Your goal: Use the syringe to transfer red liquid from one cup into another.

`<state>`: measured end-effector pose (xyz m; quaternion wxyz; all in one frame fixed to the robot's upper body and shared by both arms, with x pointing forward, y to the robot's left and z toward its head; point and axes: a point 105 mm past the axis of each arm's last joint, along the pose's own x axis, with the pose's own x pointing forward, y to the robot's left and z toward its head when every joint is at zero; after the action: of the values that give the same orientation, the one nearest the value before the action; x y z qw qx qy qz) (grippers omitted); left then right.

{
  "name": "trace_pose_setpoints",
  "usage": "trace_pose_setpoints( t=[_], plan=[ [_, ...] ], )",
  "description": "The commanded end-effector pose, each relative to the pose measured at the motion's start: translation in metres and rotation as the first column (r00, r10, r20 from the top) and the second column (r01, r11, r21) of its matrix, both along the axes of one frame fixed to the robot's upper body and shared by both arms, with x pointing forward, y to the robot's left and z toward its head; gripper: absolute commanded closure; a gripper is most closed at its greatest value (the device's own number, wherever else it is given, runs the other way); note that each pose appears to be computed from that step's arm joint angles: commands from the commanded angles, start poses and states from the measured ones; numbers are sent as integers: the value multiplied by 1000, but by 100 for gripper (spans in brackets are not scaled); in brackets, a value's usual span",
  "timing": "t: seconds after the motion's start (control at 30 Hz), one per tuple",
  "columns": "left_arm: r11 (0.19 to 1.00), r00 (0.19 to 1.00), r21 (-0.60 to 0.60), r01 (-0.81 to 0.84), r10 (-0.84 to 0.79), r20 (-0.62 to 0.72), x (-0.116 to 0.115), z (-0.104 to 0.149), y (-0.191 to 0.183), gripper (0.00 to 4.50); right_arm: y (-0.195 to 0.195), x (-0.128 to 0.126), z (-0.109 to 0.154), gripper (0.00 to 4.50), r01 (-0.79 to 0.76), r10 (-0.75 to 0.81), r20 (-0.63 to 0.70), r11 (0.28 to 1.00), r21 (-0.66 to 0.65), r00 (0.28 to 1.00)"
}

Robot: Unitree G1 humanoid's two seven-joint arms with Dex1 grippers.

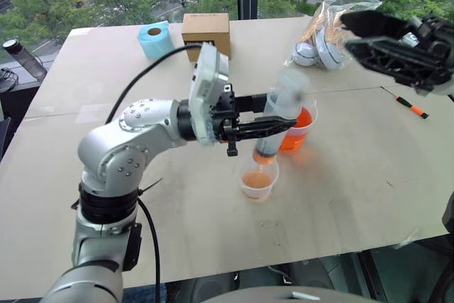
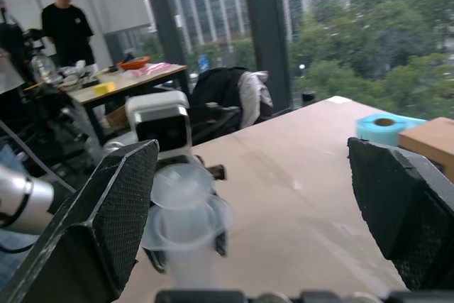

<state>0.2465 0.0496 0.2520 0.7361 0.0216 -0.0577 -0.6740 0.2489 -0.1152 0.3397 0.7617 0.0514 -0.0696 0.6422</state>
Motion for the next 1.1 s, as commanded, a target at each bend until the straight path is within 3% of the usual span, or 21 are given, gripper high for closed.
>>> trace_pose_setpoints(
  t=[0.03,0.07,0.17,0.27,0.3,0.43,1.1],
  plan=[
    [1000,998,-11,19,-19,67,-5,4,-1,305,13,-14,5,2,-56,56,33,998,-14,998],
    [1000,997,-11,20,-19,70,-5,3,-1,305,14,-15,5,2,-57,57,28,998,-14,998],
    [1000,997,-14,17,-16,71,-3,1,-3,305,23,-18,-4,83,-86,86,2,995,-47,996],
    [1000,997,-14,14,-13,75,-3,0,-4,305,32,-21,-7,240,-98,99,-2,993,-61,995],
    [1000,997,-15,14,-13,76,-3,0,-4,305,34,-21,-7,267,-100,100,-1,993,-64,995],
    [1000,997,-19,18,-16,79,-4,0,-7,305,45,-20,-11,446,-100,98,-25,993,-69,995],
    [999,995,-53,-7,12,97,-1,6,-9,305,41,-13,-57,446,-91,57,-136,963,-254,989]
  ],
)
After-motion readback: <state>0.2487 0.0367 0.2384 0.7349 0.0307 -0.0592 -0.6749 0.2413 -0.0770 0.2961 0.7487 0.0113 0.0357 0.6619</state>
